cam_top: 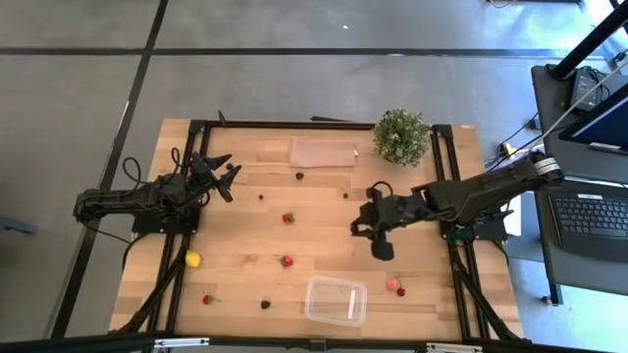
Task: Pick and placing Produce into tupperware
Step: Put the bottom black cherry into the transparent container, then put the peach into the transparent container
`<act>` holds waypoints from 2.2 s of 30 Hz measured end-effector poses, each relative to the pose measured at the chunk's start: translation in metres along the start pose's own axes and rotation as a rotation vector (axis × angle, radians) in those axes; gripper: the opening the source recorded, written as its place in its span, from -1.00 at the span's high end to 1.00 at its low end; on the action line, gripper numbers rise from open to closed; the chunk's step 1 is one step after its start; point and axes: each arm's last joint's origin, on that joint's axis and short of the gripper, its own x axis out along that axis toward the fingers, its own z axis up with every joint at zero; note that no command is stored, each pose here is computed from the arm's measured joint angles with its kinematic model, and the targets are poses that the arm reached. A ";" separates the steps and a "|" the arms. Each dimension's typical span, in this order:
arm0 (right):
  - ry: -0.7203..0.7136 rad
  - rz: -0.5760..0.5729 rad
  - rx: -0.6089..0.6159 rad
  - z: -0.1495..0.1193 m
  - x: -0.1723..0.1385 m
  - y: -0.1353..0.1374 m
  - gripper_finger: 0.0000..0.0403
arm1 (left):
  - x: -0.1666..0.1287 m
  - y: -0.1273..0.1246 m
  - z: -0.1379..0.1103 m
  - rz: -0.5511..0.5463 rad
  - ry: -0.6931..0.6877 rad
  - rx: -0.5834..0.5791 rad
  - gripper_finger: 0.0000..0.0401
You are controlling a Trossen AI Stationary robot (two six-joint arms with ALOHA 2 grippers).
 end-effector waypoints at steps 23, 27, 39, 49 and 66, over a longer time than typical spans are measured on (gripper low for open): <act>0.417 0.117 -0.274 0.017 0.083 0.139 0.42 | 0.000 0.000 0.000 -0.004 -0.002 -0.009 -0.14; 0.479 0.096 -0.255 -0.001 0.106 0.150 0.41 | 0.000 0.000 0.000 -0.008 -0.002 -0.010 -0.14; 0.570 0.043 -0.202 -0.033 0.147 0.159 0.40 | 0.000 0.000 0.000 -0.008 -0.003 -0.011 -0.14; 0.573 0.051 -0.207 -0.033 0.147 0.159 0.24 | 0.000 0.000 0.001 -0.008 -0.004 -0.005 -0.14; 0.487 -0.077 -0.240 0.016 0.043 0.149 -0.12 | 0.000 0.000 0.000 -0.008 -0.002 -0.002 -0.14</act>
